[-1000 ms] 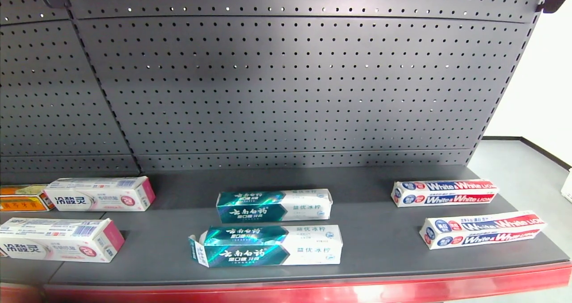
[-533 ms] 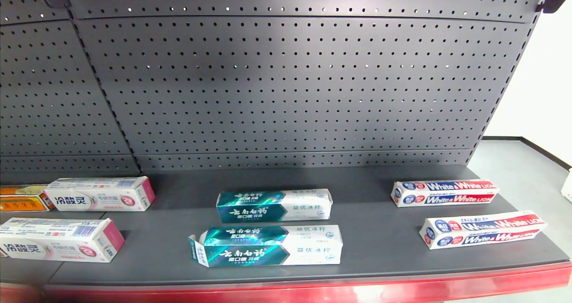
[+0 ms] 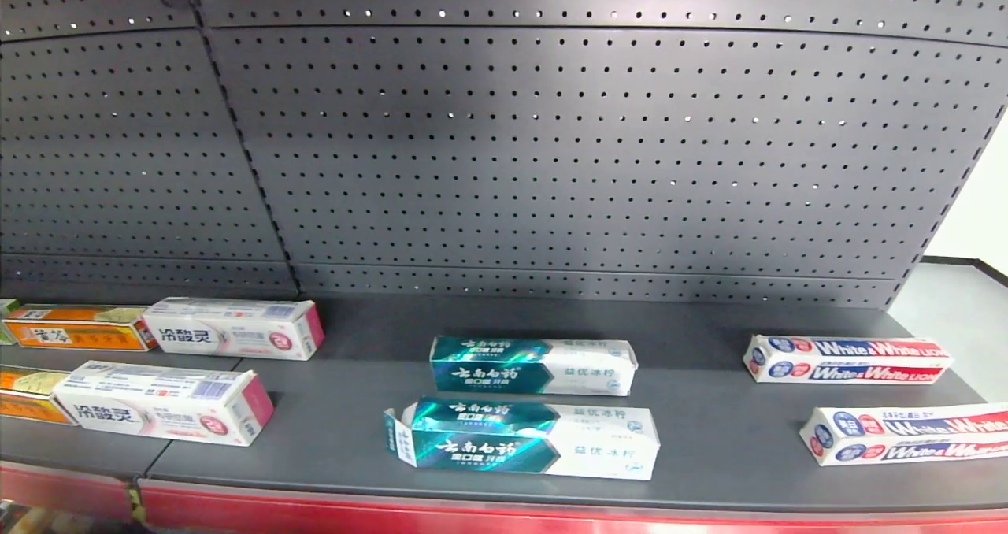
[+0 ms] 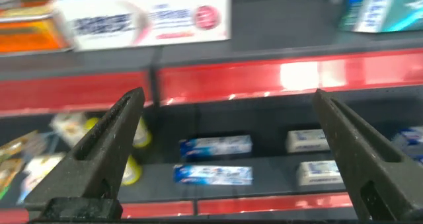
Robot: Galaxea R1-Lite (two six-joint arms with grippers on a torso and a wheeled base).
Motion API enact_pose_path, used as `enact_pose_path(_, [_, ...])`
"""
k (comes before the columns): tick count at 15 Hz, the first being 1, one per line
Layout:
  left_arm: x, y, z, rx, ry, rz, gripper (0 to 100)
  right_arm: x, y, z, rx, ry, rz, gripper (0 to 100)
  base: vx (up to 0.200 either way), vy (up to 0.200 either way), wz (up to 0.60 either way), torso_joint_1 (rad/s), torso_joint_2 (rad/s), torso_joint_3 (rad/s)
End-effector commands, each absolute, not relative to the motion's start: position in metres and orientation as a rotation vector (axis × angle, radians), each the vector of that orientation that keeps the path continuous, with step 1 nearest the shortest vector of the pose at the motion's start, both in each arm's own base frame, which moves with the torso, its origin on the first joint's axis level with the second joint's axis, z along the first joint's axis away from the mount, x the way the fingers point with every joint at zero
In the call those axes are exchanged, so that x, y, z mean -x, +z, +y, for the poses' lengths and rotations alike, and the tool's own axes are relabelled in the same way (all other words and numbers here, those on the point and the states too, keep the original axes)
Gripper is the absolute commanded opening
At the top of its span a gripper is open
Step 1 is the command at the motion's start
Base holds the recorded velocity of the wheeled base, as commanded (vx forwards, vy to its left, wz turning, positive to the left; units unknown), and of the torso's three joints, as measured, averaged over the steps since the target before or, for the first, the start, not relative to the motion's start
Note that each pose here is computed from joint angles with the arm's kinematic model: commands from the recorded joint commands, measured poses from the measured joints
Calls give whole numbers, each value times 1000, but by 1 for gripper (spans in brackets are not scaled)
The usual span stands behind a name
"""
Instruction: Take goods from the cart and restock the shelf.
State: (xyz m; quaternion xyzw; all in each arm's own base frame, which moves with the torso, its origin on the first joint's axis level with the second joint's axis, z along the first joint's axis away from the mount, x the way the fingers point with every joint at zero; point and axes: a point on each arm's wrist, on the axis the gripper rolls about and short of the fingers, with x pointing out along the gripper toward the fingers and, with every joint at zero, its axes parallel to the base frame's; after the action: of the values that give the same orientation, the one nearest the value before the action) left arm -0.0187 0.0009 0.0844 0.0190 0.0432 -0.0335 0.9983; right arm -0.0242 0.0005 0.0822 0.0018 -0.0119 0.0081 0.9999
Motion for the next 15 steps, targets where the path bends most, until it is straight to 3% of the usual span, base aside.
enact_pose_path(1, [19, 84, 1, -36, -66, 88, 100, 24, 82, 0, -4, 17, -23, 100, 0, 0, 0, 0, 0, 0])
enact_pose_path(5, [19, 84, 1, -37, -69, 88, 100, 24, 82, 0, -4, 17, -23, 100, 0, 0, 0, 0, 0, 0])
enact_pose_path(8, [19, 84, 1, -39, -74, 88, 100, 24, 82, 0, -4, 18, -23, 100, 0, 200, 0, -2, 2, 2])
enact_pose_path(15, [19, 84, 1, -39, -74, 88, 100, 24, 82, 1, -6, 22, -23, 100, 0, 0, -86, 0, 0, 0])
